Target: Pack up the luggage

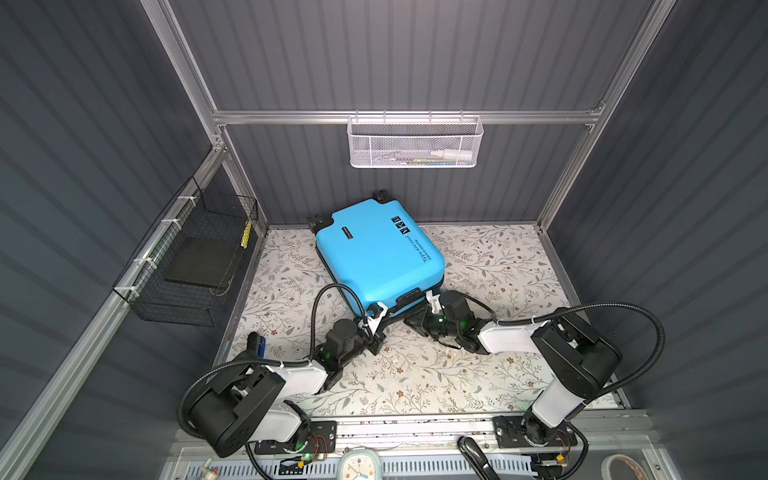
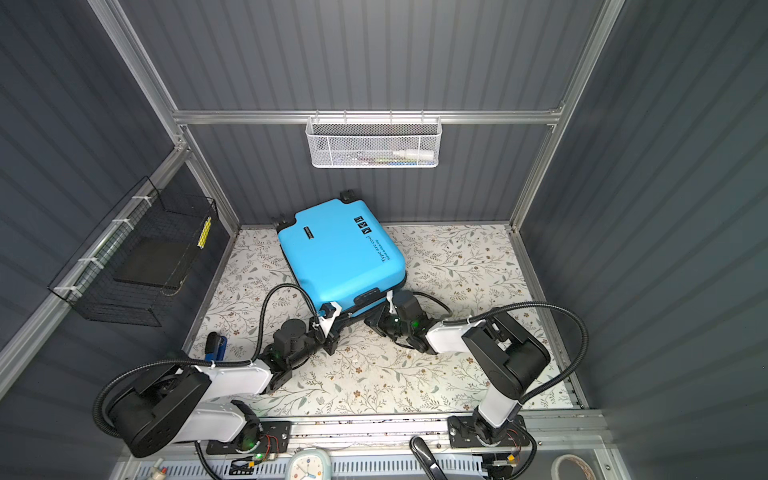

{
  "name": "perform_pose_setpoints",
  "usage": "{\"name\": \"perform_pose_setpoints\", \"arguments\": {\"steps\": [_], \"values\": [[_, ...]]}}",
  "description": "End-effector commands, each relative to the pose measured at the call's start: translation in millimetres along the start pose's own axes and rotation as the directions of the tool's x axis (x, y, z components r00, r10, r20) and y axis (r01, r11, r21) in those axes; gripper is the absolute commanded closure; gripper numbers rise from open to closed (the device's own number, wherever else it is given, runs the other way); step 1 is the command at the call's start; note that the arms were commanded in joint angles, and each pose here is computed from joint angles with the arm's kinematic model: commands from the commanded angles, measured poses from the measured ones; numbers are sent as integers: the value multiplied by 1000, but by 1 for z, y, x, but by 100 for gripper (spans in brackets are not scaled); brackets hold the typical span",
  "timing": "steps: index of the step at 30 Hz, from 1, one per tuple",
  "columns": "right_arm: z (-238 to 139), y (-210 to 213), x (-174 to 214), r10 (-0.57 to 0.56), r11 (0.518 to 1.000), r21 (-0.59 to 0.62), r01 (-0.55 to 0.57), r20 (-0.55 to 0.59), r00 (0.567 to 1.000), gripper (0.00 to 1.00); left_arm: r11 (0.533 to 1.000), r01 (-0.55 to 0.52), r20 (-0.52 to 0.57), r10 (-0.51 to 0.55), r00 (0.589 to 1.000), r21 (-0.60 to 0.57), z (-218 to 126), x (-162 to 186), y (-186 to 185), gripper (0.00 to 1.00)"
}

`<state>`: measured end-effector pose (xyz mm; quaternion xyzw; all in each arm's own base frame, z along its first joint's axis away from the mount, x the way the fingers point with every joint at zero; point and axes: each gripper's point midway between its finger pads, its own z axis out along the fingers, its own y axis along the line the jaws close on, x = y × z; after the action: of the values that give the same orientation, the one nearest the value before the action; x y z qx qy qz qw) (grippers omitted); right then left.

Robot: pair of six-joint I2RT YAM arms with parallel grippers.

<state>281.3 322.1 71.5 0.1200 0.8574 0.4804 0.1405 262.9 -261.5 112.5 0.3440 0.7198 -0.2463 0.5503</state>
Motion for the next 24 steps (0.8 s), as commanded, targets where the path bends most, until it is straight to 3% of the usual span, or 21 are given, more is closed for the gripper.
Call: {"name": "perform_pose_setpoints", "arguments": {"steps": [1, 7, 10, 12, 19, 24], "values": [[4, 8, 1, -34, 999, -21, 34, -20, 999, 100, 986, -121, 269, 86, 959, 114, 1, -77, -28, 100], [-18, -9, -20, 17, 1000, -9, -17, 17, 1000, 100, 991, -109, 251, 87, 964, 78, -6, -75, -23, 100], [-48, -27, -47, 71, 997, -20, -70, 81, 994, 72, 993, -100, 238, 82, 968, 62, -12, -70, -20, 100], [-70, -34, -64, 85, 996, -29, -82, 123, 989, 62, 994, -95, 229, 81, 970, 52, -14, -67, -19, 100], [-142, -18, -133, 16, 1000, 2, -17, 296, 955, 45, 995, -82, 206, 68, 976, 63, -14, -59, -20, 100], [-151, 18, -190, -30, 997, -60, 51, 314, 949, 38, 996, -65, 194, 52, 980, 66, -14, -55, -20, 100]]}}
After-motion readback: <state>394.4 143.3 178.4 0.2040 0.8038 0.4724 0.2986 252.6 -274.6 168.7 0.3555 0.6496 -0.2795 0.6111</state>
